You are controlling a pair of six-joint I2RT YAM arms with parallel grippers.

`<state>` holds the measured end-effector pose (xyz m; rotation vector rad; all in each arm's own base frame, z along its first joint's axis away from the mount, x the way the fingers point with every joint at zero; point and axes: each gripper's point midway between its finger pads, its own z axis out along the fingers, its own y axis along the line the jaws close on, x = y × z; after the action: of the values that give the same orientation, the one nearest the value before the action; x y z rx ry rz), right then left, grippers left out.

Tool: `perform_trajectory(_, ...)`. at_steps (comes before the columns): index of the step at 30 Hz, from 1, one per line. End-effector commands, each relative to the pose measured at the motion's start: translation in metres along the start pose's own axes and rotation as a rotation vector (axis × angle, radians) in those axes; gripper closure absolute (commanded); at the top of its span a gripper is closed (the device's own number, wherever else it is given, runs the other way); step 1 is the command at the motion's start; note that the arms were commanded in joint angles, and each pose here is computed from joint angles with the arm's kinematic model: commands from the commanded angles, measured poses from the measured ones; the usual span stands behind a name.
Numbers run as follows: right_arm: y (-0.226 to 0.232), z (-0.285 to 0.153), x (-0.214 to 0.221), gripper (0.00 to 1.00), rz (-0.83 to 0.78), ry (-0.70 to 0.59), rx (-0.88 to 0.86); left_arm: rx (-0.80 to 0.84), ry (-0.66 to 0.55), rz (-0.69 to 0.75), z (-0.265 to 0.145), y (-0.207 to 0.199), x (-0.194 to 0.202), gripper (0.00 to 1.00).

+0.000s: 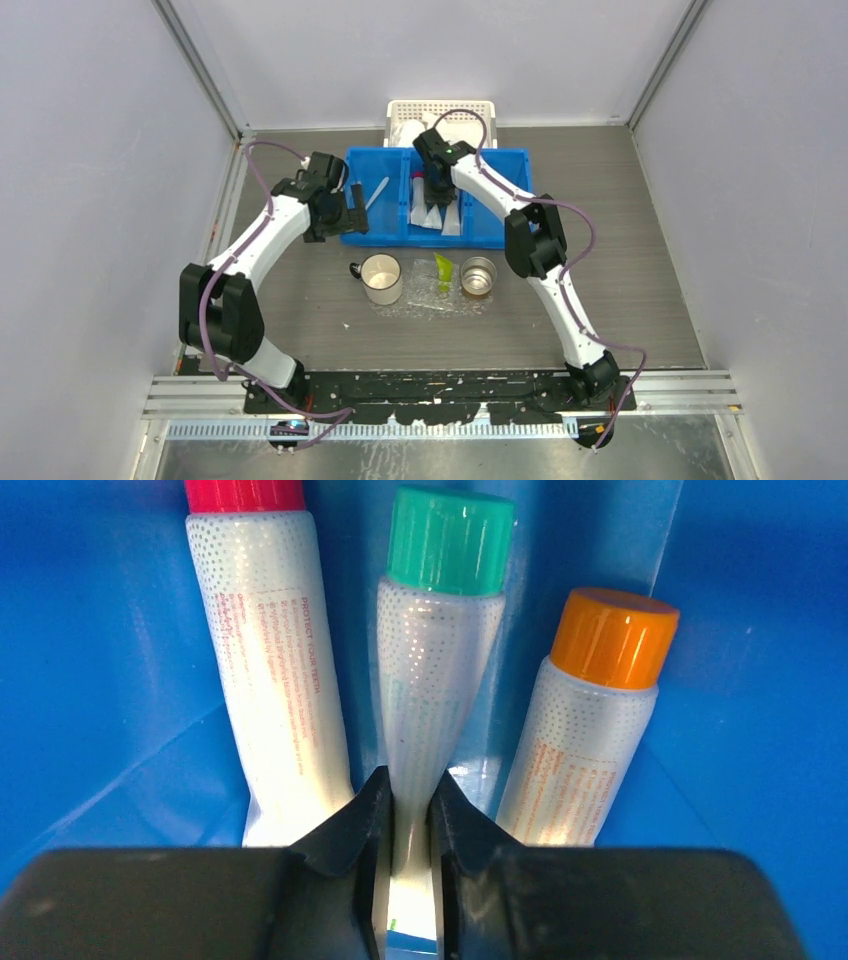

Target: Prepare toiletry sets of a toothbrush and toothpaste on the tray

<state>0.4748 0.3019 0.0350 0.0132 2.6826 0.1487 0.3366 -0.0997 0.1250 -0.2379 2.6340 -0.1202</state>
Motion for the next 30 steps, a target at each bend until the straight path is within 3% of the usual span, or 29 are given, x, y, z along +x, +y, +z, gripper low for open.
perform_trajectory(1, -0.004, -0.024, -0.015, 0.83, -0.020, -0.065, -0.006, 0.030, -0.060, -0.006, -0.010, -0.001, -0.013, 0.00)
perform_trajectory(7, 0.006, -0.122, -0.072, 0.83, -0.062, -0.243, -0.134, 0.118, -0.088, 0.012, -0.025, -0.016, -0.021, 0.00)
perform_trajectory(11, 0.013, -0.187, -0.083, 0.83, -0.113, -0.283, -0.260, 0.286, -0.145, 0.018, -0.056, -0.044, -0.033, 0.00)
perform_trajectory(18, 0.053, -0.257, -0.033, 0.83, -0.222, -0.144, -0.589, 0.566, -0.127, -0.011, -0.116, -0.096, -0.057, 0.00)
perform_trajectory(24, 0.083, -0.278, 0.029, 0.82, -0.386, -0.083, -0.639, 0.705, -0.136, -0.070, -0.144, -0.122, -0.072, 0.00)
perform_trajectory(30, 0.108, -0.287, 0.061, 0.83, -0.462, -0.074, -0.653, 0.782, -0.106, -0.146, -0.146, -0.135, -0.075, 0.00)
